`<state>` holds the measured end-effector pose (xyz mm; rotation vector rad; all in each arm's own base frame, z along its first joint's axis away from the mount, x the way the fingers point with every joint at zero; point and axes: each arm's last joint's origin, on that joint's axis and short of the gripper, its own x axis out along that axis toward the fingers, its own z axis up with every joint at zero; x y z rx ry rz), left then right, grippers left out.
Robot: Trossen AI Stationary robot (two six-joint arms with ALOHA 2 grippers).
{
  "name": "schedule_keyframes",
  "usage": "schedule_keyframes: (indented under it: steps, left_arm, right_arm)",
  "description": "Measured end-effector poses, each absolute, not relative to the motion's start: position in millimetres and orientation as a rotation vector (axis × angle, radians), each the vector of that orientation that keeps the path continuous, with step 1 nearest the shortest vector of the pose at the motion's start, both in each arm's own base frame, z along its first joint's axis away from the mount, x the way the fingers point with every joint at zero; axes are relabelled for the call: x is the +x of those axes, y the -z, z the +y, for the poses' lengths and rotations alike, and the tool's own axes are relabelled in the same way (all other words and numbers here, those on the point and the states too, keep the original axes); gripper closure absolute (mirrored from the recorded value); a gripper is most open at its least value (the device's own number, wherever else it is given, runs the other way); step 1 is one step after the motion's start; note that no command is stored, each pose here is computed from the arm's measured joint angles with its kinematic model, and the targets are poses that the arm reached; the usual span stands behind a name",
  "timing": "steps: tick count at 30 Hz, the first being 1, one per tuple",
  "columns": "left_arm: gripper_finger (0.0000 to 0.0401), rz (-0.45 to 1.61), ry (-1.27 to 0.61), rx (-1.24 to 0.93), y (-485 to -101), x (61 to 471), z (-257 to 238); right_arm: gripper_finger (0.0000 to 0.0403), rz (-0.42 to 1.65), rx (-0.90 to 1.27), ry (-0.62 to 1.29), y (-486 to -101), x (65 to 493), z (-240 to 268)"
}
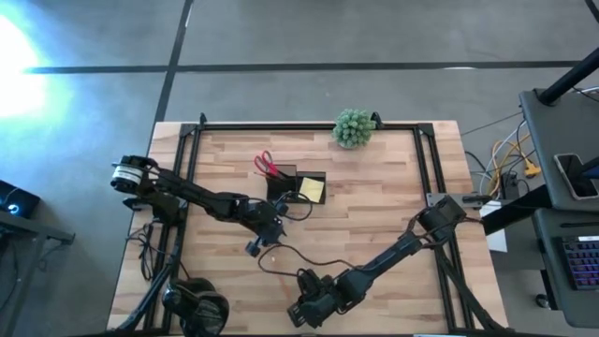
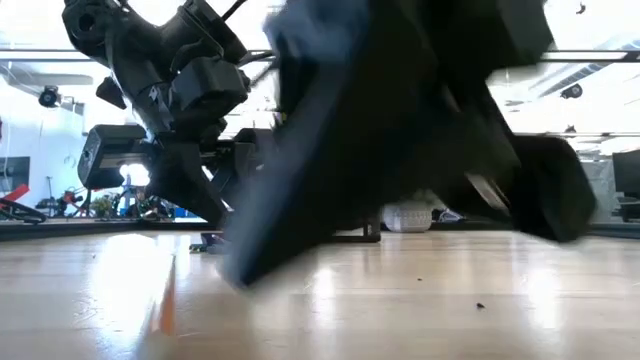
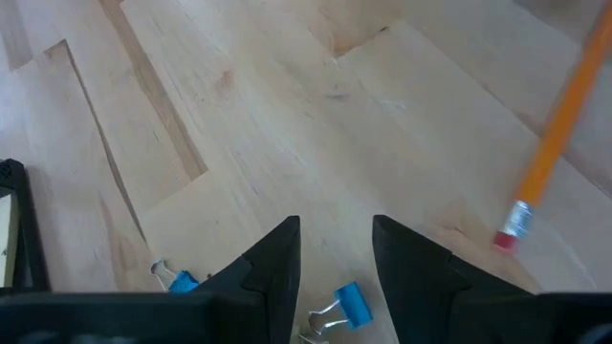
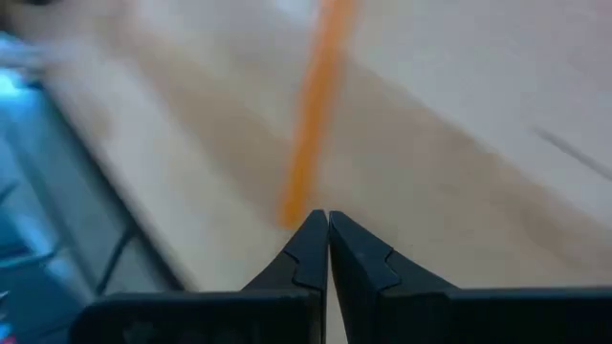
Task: Pick and place office supplies into organizer
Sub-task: Put the orange pencil into the desk organizer
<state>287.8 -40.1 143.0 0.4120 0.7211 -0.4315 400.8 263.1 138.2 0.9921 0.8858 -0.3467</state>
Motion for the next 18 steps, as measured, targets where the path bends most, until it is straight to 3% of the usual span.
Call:
schedule_keyframes:
  steps: [18]
  left_arm:
    - [0.0283, 0.729, 0.422, 0.389, -142.6, 287.5, -40.0]
  right_arm:
    - [0.0394, 0.865, 1.052, 0.176, -140.2, 409.9, 264.8]
